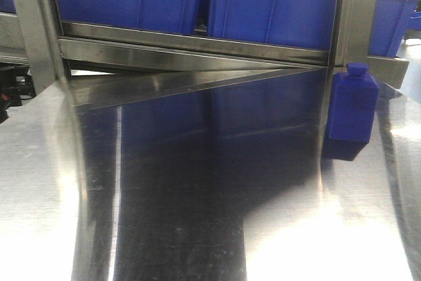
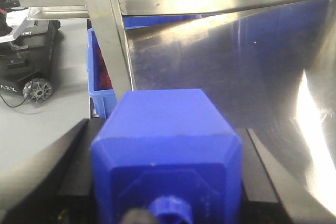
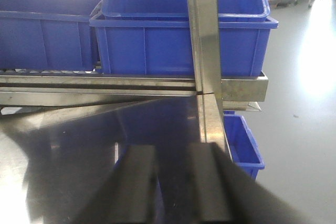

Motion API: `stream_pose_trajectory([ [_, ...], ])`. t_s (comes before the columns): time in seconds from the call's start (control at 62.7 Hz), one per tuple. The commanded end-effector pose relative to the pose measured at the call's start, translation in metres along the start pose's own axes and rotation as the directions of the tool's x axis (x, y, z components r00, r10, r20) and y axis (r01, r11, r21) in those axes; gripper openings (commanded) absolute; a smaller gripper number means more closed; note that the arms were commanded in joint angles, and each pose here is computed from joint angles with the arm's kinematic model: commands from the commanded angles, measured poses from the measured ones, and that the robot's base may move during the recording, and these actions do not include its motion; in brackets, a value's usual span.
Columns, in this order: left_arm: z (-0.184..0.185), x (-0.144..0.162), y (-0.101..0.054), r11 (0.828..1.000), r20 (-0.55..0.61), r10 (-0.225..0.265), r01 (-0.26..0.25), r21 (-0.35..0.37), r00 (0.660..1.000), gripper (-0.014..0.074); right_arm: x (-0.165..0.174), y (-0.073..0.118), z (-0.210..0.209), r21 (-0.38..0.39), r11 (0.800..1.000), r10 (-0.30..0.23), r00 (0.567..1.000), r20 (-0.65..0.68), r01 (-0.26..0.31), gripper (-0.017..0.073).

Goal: Pick and sort blue part to right shelf

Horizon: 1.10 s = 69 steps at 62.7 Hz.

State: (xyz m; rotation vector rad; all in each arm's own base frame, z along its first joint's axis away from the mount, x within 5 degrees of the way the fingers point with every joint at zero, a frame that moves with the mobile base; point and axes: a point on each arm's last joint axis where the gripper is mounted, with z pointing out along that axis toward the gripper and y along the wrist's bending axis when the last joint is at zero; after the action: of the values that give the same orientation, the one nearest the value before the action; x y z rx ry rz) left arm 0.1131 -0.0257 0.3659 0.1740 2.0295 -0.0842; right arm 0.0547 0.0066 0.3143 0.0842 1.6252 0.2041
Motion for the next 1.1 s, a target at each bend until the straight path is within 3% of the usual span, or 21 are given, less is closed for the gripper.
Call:
stream_pose_trajectory([
  [0.0,-0.006,-0.016,-0.002,1.000,0.128,0.011,-0.014,0.027,0.992,0.0333,-0.038,0.007,0.011,-0.015,1.000,-0.012,0.999,0.037,0.013,0.0516],
  [0.096,-0.007,-0.017,-0.002,0.999,0.143,0.010,-0.015,0.032,0.990,0.0333,-0.054,0.010,0.026,-0.021,1.000,-0.012,1.000,0.006,0.012,0.0600],
  [0.255,-0.007,-0.019,-0.003,0.999,0.158,0.010,-0.016,0.037,0.987,0.0333,-0.066,0.012,0.048,-0.017,1.000,-0.009,0.999,-0.045,0.009,0.0603],
  [0.383,-0.007,-0.019,-0.003,0.999,0.161,0.006,-0.013,0.041,0.987,0.0333,-0.083,0.017,0.066,-0.019,1.000,-0.008,0.983,-0.183,0.005,0.0601],
  [0.59,-0.007,-0.019,-0.003,0.999,0.161,0.005,-0.011,0.042,0.987,0.0333,-0.102,0.023,0.114,-0.017,1.000,-0.013,0.860,-0.511,0.004,0.0512],
  [0.733,-0.007,-0.019,-0.004,0.999,0.158,-0.005,-0.003,0.050,0.987,0.0333,-0.104,0.036,0.149,-0.066,0.998,-0.030,0.805,-0.593,-0.011,0.0435],
  [0.908,-0.007,-0.019,-0.004,0.999,0.158,-0.005,-0.003,0.050,0.987,0.0333,-0.088,0.067,0.194,-0.105,0.993,-0.028,0.730,-0.683,-0.061,0.0426],
  [1.084,-0.007,-0.019,-0.004,0.999,0.158,-0.005,-0.003,0.050,0.987,0.0333,-0.054,0.077,0.238,-0.005,1.000,0.008,0.612,-0.791,-0.020,0.0429],
])
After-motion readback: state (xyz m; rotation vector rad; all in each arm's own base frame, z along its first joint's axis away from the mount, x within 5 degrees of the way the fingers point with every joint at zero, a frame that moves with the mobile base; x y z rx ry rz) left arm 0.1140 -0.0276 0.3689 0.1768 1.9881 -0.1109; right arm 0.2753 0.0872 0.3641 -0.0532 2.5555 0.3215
